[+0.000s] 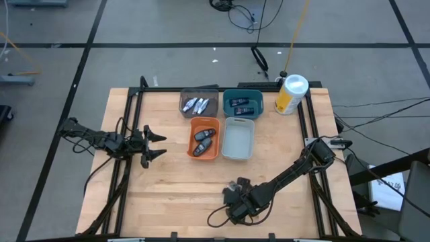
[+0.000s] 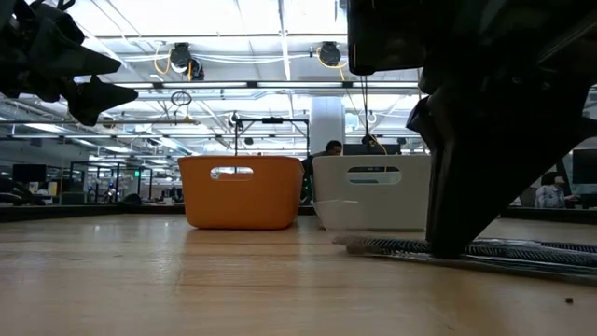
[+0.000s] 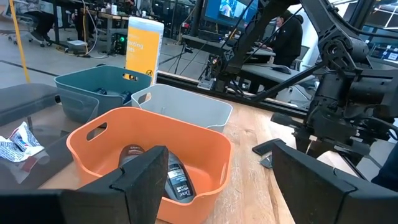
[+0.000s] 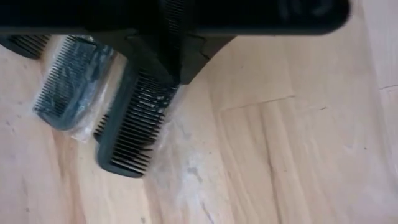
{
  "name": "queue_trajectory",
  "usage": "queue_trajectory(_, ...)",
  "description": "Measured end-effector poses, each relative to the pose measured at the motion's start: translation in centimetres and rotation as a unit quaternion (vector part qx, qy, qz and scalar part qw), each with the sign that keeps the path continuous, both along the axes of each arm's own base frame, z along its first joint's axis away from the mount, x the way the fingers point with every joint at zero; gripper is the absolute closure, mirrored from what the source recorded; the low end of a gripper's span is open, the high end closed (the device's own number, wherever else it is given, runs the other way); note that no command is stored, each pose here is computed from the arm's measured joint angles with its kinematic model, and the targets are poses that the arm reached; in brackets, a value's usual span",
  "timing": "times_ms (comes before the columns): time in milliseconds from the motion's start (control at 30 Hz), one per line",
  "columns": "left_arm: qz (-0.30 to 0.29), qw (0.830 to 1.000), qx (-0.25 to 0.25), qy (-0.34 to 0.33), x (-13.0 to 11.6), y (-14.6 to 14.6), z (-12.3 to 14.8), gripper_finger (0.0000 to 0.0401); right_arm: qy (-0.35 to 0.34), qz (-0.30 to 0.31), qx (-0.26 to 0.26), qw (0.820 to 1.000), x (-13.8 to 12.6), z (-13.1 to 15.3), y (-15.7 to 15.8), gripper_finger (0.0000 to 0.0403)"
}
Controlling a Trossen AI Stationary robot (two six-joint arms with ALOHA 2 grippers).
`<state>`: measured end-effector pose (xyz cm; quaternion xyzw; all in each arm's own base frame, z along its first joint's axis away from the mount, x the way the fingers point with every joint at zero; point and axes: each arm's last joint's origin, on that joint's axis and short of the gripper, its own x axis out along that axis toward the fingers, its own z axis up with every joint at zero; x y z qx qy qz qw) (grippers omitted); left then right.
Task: Pick & Place Travel size toiletries
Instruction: Put the black comb into the gray bin
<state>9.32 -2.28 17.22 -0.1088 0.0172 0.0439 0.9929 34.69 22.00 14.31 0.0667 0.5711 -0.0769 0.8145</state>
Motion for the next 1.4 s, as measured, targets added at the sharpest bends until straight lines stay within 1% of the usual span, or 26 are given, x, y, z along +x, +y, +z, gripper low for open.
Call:
queue_trajectory(67,0.000,1.000,0.000,0.000,0.0,0.0,0.0,0.0119,0.002,0.007,0.001,1.000,0.0,0.0,0.0,0.0398)
queue_trajectory(333,0.000,1.000,0.000,0.000,0.0,0.0,0.0,0.0119,-0.004,0.010,-0.002,1.000,0.0,0.3,0.0,0.0401)
queue_trajectory(467,0.000,1.000,0.000,0.000,0.0,0.0,0.0,0.0119,-0.029,0.017,-0.010,0.999,-0.3,2.0,-0.1,0.0400)
queue_trajectory(567,0.000,1.000,0.000,0.000,0.0,0.0,0.0,0.0119,-0.055,0.015,-0.009,0.998,-0.4,3.3,-0.2,0.0388)
queue_trajectory(667,0.000,1.000,0.000,0.000,0.0,0.0,0.0,0.0119,-0.072,0.027,-0.013,0.997,-0.3,4.1,-0.2,0.0359)
queue_trajectory(733,0.000,1.000,0.000,0.000,0.0,0.0,0.0,0.0119,-0.080,0.039,-0.013,0.996,-0.2,4.3,-0.3,0.0328)
queue_trajectory(867,0.000,1.000,0.000,0.000,0.0,0.0,0.0,0.0119,-0.065,0.044,0.004,0.997,0.0,4.2,-0.7,0.0243)
queue_trajectory(967,-0.001,1.000,0.002,0.000,0.0,0.0,0.0,0.0119,-0.045,0.050,0.018,0.998,0.4,3.4,-1.0,0.0176)
queue_trajectory(1067,-0.001,1.000,0.002,0.000,0.0,0.0,0.0,0.0119,-0.028,0.052,0.011,0.998,0.7,2.5,-1.4,0.0133)
queue_trajectory(1133,-0.001,1.000,0.003,0.000,0.0,0.0,0.0,0.0119,-0.017,0.048,0.011,0.999,0.9,2.0,-1.7,0.0122)
queue_trajectory(1200,-0.001,1.000,0.004,0.000,0.0,0.0,0.0,0.0119,-0.001,0.043,0.007,0.999,1.0,1.4,-2.0,0.0120)
queue_trajectory(1300,-0.001,1.000,0.004,0.000,0.0,0.0,0.0,0.0119,0.011,0.034,0.009,0.999,1.0,1.1,-2.3,0.0127)
queue_trajectory(1400,-0.001,1.000,0.004,0.001,0.0,0.0,0.0,0.0119,0.005,0.035,0.020,0.999,1.0,0.7,-2.3,0.0138)
